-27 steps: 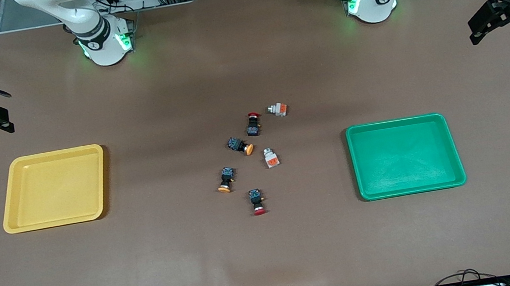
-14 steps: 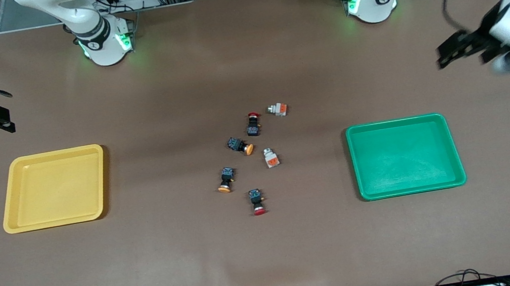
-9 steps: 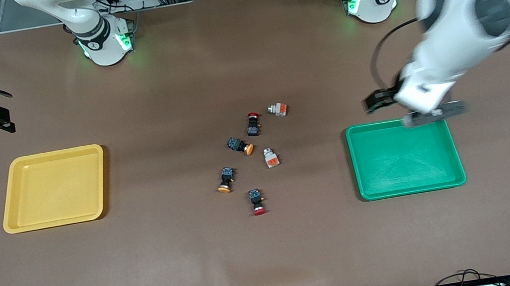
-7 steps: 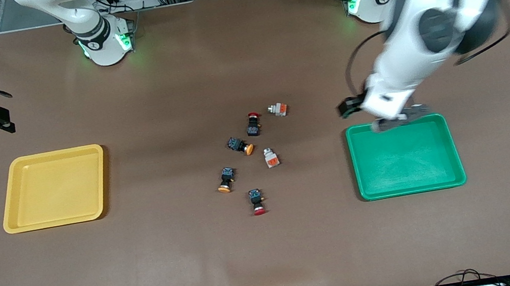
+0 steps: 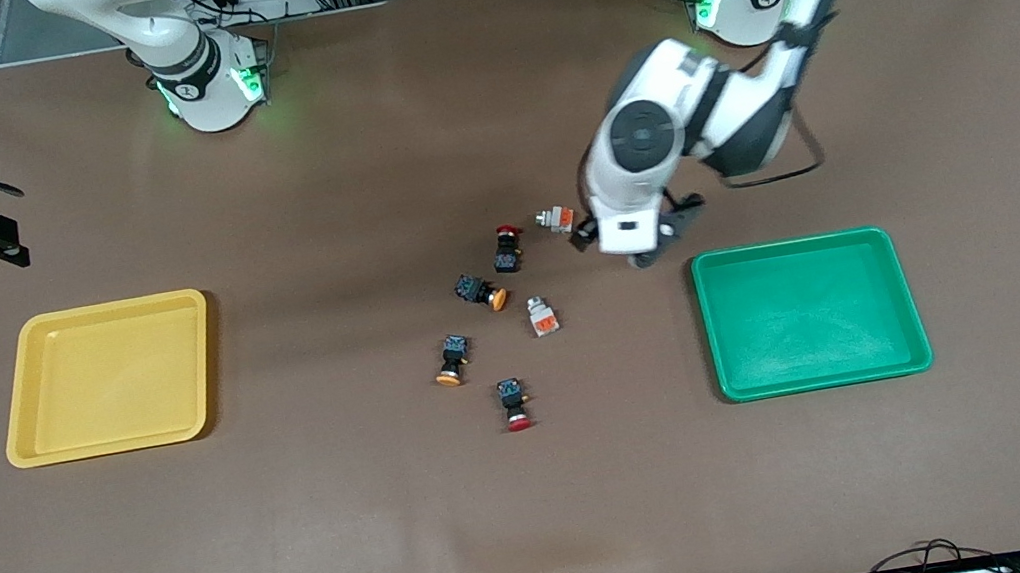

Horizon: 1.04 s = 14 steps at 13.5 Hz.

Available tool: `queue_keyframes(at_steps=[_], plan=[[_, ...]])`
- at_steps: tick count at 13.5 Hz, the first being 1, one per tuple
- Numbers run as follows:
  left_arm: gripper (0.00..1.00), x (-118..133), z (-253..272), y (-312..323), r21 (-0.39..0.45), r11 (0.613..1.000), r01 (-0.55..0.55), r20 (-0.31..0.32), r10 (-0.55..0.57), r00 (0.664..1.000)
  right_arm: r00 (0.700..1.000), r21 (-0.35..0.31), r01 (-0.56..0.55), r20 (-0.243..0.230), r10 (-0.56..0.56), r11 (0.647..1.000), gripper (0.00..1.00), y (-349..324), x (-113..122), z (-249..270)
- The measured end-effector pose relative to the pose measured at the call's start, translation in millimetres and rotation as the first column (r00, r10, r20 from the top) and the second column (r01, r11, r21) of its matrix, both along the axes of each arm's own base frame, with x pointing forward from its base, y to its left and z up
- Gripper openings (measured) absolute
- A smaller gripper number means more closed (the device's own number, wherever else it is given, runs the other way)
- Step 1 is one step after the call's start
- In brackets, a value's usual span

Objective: Place green and yellow buttons in trays
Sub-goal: 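Grasp the white-and-orange button while the right gripper moves toward the yellow tray, then place the button in the green tray while the right gripper reaches buttons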

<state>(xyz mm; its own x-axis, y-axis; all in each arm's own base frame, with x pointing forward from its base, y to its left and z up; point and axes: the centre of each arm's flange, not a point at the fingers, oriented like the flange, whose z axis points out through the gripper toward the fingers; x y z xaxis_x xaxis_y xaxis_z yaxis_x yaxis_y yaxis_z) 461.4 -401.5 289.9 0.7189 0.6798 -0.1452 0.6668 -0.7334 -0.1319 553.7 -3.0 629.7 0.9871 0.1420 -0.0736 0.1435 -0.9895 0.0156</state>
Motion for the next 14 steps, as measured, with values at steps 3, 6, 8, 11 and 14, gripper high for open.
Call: queue_keyframes(at_steps=[3, 6, 8, 11, 14], plan=[[1.00, -27.1, -34.6, -10.6, 0.015, 0.993, -0.114, 0.003, 0.114, 0.993, 1.000, 0.000, 0.000, -0.006, 0.000, 1.000, 1.00, -0.2, 1.7, -3.2], [1.00, -45.3, -60.8, -22.1, 0.051, 0.980, -0.193, 0.027, 0.192, 0.981, 1.000, -0.001, -0.004, -0.030, 0.004, 1.000, 1.00, 2.3, 9.6, -18.5], [1.00, -54.2, -82.8, -31.3, 0.072, 0.969, -0.235, 0.072, 0.229, 0.971, 0.996, -0.004, -0.013, -0.092, 0.013, 1.000, 1.00, 8.0, 30.5, -61.2], [1.00, -60.4, -108.5, -34.0, 0.092, 0.956, -0.280, 0.087, 0.272, 0.958, 0.990, -0.008, -0.008, -0.142, 0.007, 1.000, 1.00, 5.6, 50.1, -101.9], [0.93, -65.5, -119.8, -36.8, 0.096, 0.947, -0.306, 0.081, 0.299, 0.951, 0.991, -0.011, 0.011, -0.133, -0.013, 1.000, 1.00, -6.0, 53.0, -102.4]])
